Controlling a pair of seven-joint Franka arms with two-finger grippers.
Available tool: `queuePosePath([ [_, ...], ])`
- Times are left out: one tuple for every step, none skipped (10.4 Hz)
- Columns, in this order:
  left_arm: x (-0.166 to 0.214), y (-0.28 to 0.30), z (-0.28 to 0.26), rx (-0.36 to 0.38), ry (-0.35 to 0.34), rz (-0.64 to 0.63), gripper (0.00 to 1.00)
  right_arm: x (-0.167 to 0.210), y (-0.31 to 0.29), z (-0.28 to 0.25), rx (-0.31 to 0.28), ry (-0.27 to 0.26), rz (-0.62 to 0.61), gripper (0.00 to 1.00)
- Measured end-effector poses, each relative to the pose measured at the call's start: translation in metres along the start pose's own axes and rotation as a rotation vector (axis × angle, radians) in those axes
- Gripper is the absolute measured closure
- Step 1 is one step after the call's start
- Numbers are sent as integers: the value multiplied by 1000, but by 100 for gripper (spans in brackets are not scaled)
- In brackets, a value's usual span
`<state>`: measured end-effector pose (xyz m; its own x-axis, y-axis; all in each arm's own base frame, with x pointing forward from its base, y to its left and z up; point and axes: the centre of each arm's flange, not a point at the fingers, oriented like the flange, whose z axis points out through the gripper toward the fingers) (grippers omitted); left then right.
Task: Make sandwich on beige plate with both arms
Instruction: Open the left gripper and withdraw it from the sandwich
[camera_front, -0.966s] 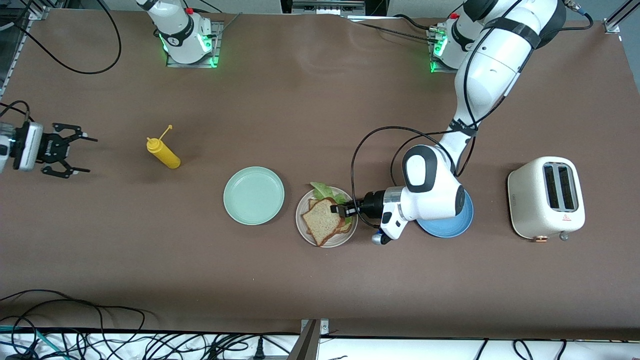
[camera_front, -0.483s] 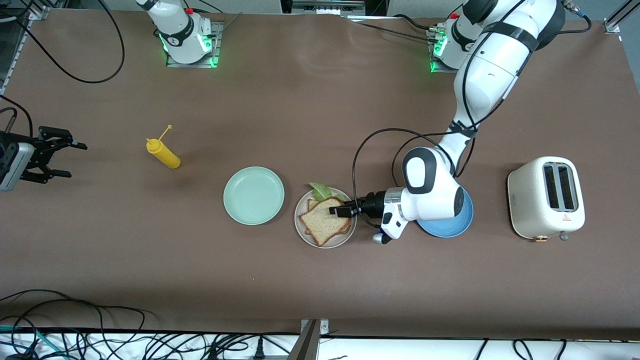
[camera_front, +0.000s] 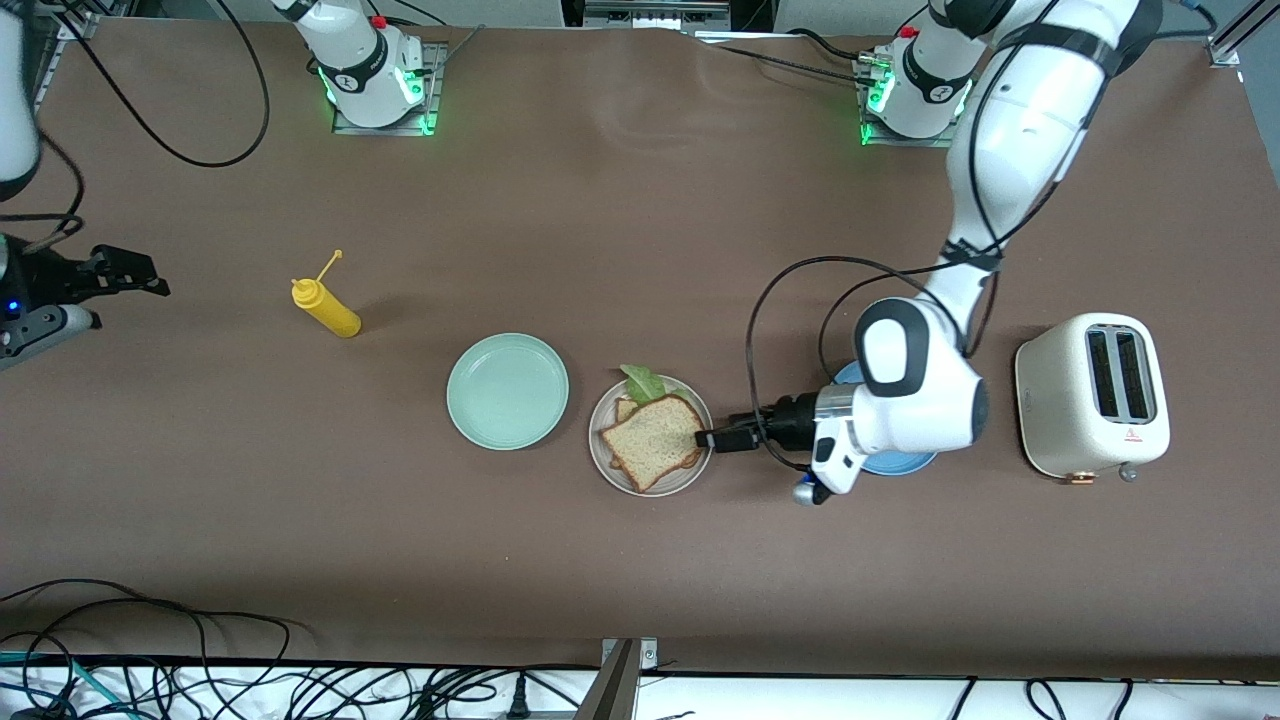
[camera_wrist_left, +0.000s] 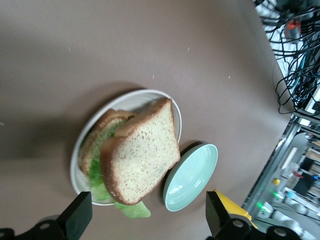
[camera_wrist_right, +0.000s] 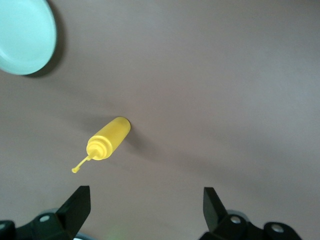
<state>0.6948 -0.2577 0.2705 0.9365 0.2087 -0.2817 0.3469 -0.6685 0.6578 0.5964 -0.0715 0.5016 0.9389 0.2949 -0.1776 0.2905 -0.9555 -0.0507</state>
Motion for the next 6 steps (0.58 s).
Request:
queuePosePath([
  [-1, 1, -30, 107, 31, 86, 0, -3, -16, -7, -13, -22, 132, 0],
  [-6, 5, -65, 193, 62, 149, 0, -7, -27, -15, -21, -34, 252, 0],
  [-14, 7, -105, 241, 105, 179, 0, -10, -33, -23, -26, -26, 329, 0],
  [-26, 8, -157, 264, 162, 185, 0, -16, -35, -34, -30, -8, 379, 0],
  [-40, 5, -208, 274, 213, 179, 0, -21, -37, -43, -35, 10, 414, 0],
  [-63, 0, -250, 307, 243, 182, 0, -25, -42, -51, -53, 23, 437, 1],
])
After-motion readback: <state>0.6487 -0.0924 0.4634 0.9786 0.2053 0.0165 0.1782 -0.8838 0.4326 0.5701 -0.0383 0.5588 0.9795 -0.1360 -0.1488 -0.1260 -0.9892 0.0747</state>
